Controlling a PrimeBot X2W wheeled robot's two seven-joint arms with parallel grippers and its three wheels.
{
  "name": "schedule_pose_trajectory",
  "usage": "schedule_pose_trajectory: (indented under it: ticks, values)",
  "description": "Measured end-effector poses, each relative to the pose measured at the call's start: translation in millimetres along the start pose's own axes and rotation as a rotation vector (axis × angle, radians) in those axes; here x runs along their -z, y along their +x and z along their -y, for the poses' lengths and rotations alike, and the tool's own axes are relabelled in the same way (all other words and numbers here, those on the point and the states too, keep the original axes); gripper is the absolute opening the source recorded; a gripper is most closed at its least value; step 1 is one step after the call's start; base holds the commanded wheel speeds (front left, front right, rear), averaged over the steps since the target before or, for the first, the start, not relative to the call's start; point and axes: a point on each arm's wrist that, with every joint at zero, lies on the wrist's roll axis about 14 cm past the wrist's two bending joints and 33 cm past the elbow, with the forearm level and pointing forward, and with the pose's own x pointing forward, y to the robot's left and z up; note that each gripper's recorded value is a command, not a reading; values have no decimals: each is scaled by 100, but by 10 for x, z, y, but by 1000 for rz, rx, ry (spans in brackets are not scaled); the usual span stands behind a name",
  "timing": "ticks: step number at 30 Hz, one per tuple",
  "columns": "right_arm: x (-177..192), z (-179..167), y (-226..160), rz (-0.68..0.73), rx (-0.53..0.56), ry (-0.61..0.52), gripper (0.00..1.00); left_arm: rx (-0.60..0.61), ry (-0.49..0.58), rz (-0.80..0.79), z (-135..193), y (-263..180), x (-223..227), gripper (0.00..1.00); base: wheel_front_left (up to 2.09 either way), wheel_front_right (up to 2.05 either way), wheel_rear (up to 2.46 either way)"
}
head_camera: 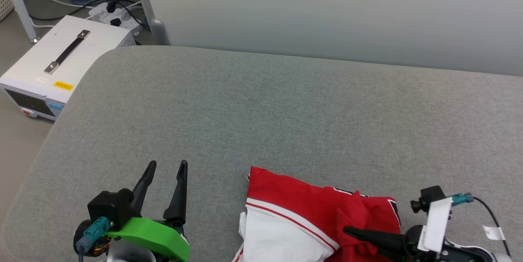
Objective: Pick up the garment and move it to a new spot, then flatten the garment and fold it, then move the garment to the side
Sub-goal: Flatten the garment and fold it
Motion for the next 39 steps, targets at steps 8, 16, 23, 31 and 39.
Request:
schedule_pose_trajectory:
  ticks: [8, 16, 23, 31, 39]
  values:
    - [147, -195, 650, -65, -71, 4, 0, -17, -5, -20, -71, 82, 74, 100, 0, 0, 0]
    - [197, -160, 1041, -92, -60, 18, 0, -29, -12, -33, -127, 214, 149, 100, 0, 0, 0]
    - [172, 20, 1151, -65, -1, 15, 100, -36, -20, -58, -155, 277, 262, 100, 0, 0, 0]
    - [64, -223, 1107, 0, -31, -111, 100, -18, -22, -51, -108, 285, 253, 100, 0, 0, 0]
    - [-570, -552, 708, 341, 29, -498, 100, 13, -19, -25, -17, 311, 174, 100, 0, 0, 0]
